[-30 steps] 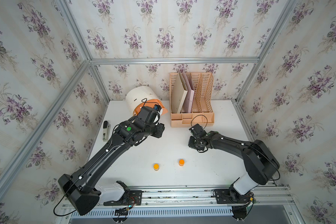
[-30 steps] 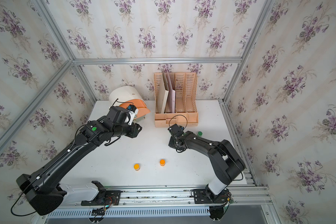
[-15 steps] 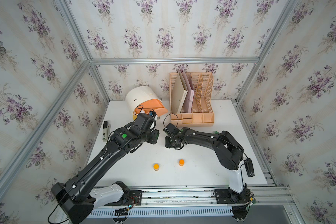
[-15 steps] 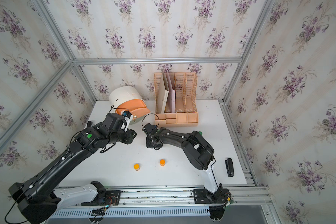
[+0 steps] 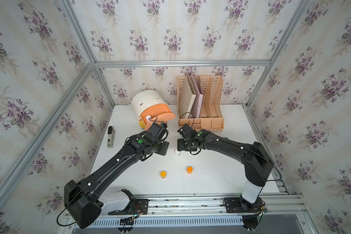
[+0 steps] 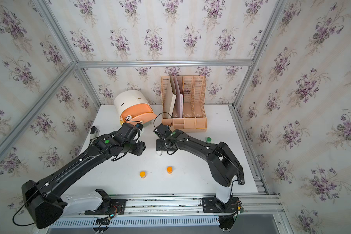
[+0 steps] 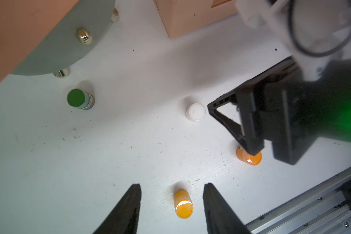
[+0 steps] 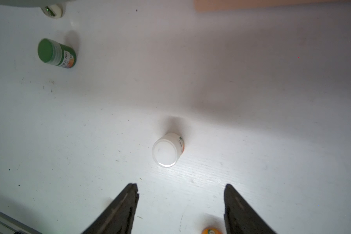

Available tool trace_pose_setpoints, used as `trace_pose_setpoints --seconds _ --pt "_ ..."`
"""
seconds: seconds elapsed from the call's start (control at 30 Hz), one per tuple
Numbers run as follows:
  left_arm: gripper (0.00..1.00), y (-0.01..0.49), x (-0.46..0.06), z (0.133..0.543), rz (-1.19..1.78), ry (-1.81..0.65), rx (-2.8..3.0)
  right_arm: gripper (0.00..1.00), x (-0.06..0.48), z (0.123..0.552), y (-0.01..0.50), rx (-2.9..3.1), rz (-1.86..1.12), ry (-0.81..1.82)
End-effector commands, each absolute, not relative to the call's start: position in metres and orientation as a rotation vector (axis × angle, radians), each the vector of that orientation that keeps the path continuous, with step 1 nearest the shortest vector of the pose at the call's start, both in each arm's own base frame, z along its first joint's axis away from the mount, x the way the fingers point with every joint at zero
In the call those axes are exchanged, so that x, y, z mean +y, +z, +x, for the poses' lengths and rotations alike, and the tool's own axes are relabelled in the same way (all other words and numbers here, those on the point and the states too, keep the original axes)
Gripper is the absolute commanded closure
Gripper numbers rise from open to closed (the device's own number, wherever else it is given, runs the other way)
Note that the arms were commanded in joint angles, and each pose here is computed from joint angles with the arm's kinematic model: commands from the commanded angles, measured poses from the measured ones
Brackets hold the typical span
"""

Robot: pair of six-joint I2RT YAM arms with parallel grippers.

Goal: Put the paint cans in the drawer according to color
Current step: Pick up the paint can at the center of the board.

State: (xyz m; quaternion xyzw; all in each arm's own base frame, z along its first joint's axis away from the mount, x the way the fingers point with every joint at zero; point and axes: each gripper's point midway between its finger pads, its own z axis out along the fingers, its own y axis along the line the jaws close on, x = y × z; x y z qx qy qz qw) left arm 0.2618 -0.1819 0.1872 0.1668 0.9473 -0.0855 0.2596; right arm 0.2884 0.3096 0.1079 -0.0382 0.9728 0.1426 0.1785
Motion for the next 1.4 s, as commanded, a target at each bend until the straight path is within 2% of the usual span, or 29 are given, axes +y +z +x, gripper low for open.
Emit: trace_pose_setpoints --seconds 0.0,0.03,0.07,0.2,0.33,0.67,0.83,0.87,1.13,1.23,1.37 --pt "0.45 0.179 -0.206 0.271 0.484 -0.272 2.543 0.3 0.277 0.288 0.119 2.724 -0.069 0.352" --pt "0.39 0.171 -0.211 0.273 0.5 -0.245 2.55 0.3 0.268 0.289 0.124 2.708 -0.06 0.357" --pt "0.38 0.163 -0.216 0.275 0.512 -0.222 2.56 0.3 0.26 0.289 0.129 2.692 -0.053 0.369" --pt "0.38 0.123 -0.242 0.285 0.546 -0.215 2.623 0.3 0.235 0.288 0.146 2.621 -0.021 0.405" --pt "0.35 0.092 -0.246 0.3 0.525 -0.123 2.675 0.31 0.218 0.283 0.161 2.554 0.017 0.442" --pt "0.36 0.052 -0.259 0.316 0.52 -0.072 2.724 0.31 0.203 0.275 0.174 2.49 0.024 0.463" --pt "0.44 0.044 -0.259 0.318 0.521 -0.043 2.734 0.31 0.2 0.274 0.176 2.476 0.031 0.465" --pt "0.49 0.042 -0.258 0.318 0.522 -0.036 2.739 0.31 0.199 0.274 0.176 2.476 0.033 0.462" --pt "0.57 0.034 -0.255 0.316 0.522 -0.011 2.759 0.32 0.195 0.275 0.176 2.475 0.041 0.45" --pt "0.67 0.037 -0.254 0.315 0.522 -0.009 2.76 0.32 0.194 0.274 0.176 2.475 0.042 0.449" --pt "0.76 0.061 -0.255 0.314 0.528 -0.039 2.737 0.32 0.194 0.275 0.177 2.472 0.044 0.45"
